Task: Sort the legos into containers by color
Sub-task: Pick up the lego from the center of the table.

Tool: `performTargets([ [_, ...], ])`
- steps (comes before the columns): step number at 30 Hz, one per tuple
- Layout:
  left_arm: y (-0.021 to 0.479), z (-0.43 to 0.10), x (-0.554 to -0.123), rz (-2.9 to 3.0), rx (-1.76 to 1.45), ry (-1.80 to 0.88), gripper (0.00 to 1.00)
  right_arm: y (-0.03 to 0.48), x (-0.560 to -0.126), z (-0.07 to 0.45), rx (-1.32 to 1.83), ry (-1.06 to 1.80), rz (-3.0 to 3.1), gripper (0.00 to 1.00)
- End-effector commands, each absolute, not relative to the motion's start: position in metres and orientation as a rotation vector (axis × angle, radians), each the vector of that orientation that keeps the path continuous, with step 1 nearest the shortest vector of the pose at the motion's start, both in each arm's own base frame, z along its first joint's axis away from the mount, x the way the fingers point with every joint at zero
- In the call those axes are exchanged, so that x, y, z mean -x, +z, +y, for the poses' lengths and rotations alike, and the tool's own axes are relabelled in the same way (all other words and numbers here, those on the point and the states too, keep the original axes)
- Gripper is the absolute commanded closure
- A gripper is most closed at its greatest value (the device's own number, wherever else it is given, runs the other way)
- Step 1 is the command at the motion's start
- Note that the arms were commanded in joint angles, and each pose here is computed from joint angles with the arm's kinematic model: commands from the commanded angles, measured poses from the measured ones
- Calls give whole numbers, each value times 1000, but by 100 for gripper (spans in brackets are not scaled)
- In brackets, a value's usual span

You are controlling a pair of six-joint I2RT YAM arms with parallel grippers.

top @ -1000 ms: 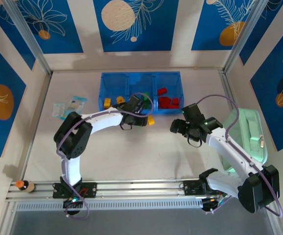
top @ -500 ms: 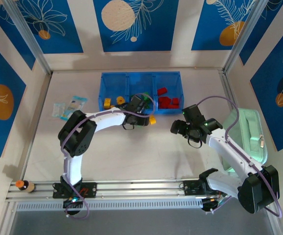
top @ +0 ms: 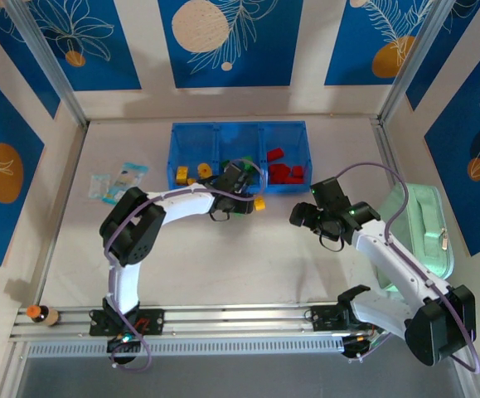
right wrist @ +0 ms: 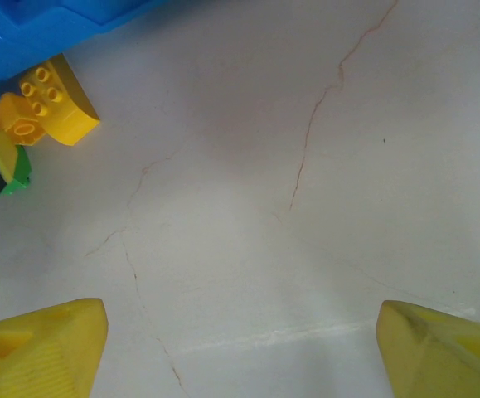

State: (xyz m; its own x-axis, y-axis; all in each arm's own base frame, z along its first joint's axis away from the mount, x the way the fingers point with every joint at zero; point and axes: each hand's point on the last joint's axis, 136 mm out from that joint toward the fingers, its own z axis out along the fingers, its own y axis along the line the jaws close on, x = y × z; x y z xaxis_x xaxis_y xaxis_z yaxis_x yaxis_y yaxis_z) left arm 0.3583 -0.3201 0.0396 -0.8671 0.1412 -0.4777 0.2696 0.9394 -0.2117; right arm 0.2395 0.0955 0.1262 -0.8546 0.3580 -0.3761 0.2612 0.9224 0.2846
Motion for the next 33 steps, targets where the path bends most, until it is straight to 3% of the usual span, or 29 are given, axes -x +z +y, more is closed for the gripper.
performTargets([
  [1, 15, -301, -334, 2713, -315, -279, 43, 128, -235, 95, -464, 333, 2655, 15],
  [19, 34, -299, -339, 2670, -356, -224, 63, 133, -238, 96, -455, 337, 2646, 15],
  [25, 80, -295, -338, 2535, -266, -303, 69, 129, -240, 97, -459, 343, 2644, 15],
  [33, 131, -311, -375, 2465, -333, -345, 70, 128, -240, 102, -453, 362, 2662, 16],
])
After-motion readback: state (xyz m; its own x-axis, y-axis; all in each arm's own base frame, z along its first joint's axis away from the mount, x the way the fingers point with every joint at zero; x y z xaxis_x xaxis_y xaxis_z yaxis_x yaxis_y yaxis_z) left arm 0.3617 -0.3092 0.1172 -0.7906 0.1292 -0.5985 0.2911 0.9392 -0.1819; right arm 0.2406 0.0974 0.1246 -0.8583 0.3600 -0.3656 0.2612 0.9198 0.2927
